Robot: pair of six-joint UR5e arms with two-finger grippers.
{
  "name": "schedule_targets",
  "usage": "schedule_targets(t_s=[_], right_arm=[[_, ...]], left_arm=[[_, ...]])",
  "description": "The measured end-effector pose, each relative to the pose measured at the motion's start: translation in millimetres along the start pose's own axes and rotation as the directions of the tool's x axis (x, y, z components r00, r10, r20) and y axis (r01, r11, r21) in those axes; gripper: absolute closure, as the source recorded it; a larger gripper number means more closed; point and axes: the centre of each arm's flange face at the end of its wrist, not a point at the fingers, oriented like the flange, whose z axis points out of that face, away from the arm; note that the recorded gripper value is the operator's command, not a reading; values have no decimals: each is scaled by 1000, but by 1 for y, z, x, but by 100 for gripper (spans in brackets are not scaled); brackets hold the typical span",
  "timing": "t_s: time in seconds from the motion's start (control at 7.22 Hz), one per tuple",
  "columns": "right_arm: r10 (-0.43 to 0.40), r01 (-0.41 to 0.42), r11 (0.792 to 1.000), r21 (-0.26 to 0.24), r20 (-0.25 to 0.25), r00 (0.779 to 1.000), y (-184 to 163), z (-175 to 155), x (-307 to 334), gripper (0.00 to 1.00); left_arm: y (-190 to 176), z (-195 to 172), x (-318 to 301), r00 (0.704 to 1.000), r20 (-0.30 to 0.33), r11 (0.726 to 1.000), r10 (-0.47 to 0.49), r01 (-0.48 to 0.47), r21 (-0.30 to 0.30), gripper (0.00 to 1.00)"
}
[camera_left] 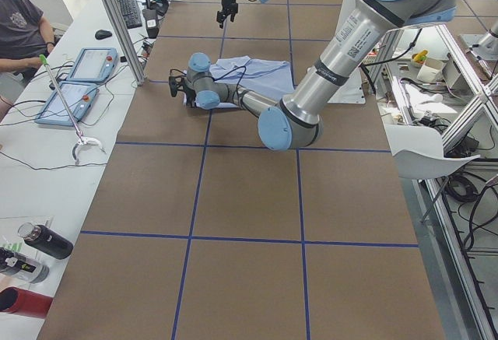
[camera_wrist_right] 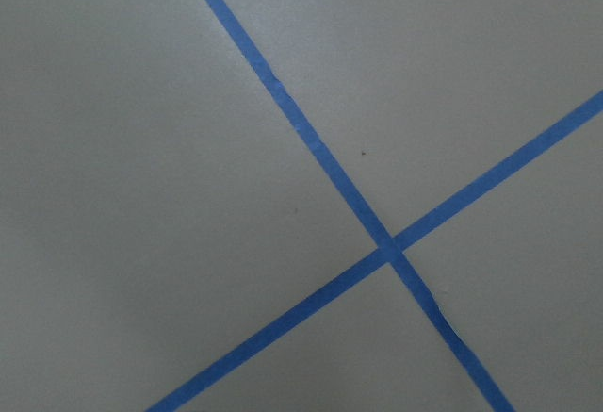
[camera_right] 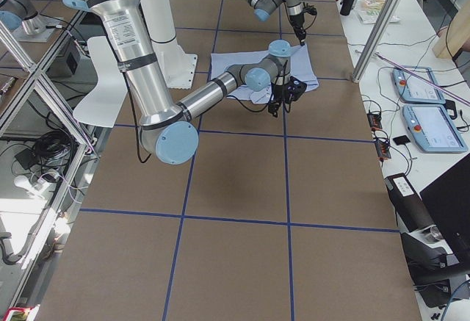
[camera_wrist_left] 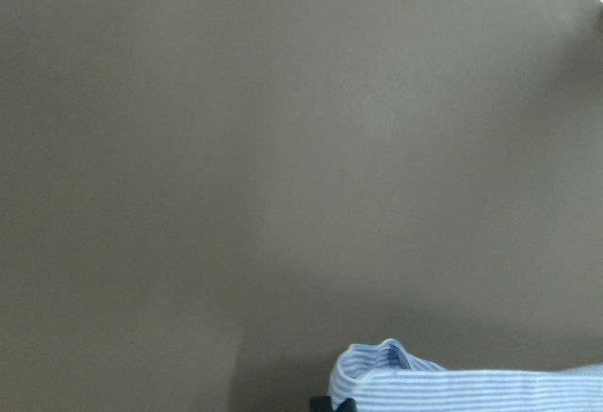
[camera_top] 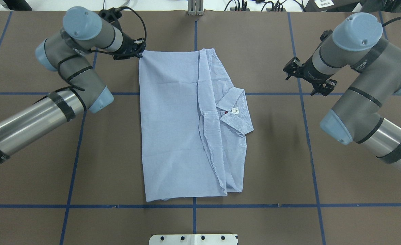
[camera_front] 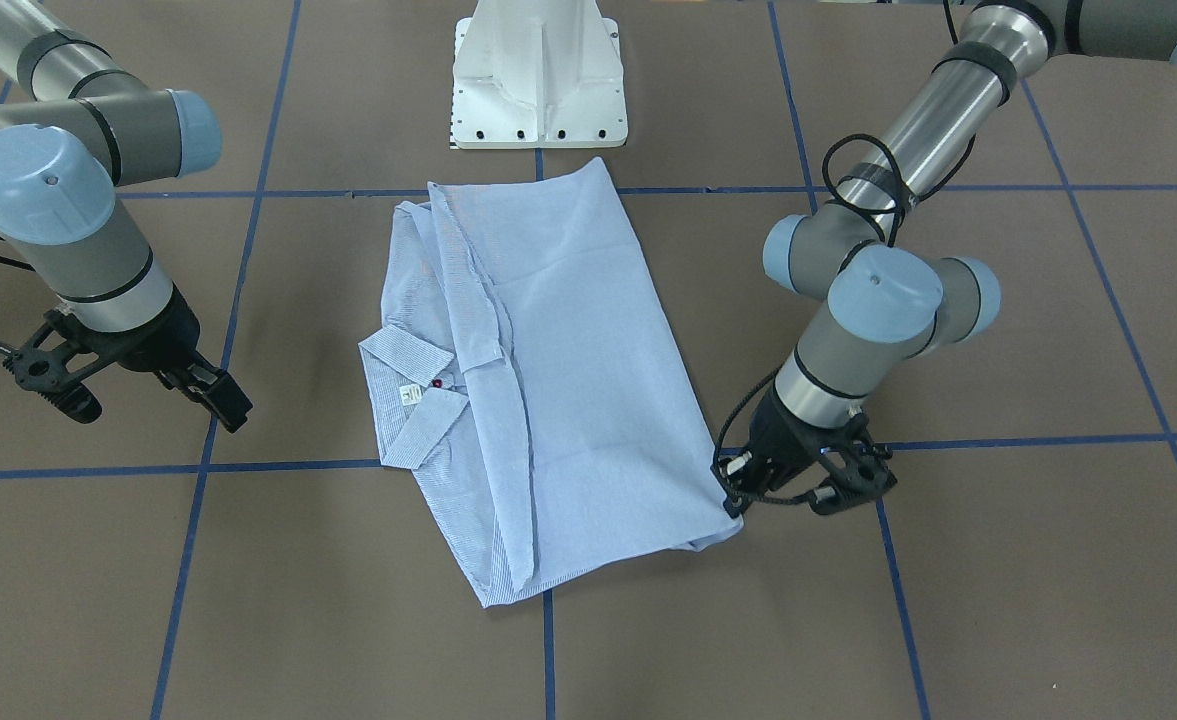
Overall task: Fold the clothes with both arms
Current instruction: 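Release and withdraw the left gripper while the right gripper lowers onto the shirt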
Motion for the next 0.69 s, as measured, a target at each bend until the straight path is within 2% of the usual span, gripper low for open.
schedule_targets(t_s=[0.28,0.42,0.69], right_arm=[[-16,16,1000,-6,31,999,12,-9,-21,0],[-29,30,999,-17,58,998,30,-15,-41,0],[-99,102,994,-26,112,989,95,-25,-71,0]], left_arm=[[-36,3,12,998,3,997,61,-61,54,49],[-46,-9,18,997,-14,995,75,-74,69,49],[-42,-60,0,992,-79,995,93,-90,38,49]])
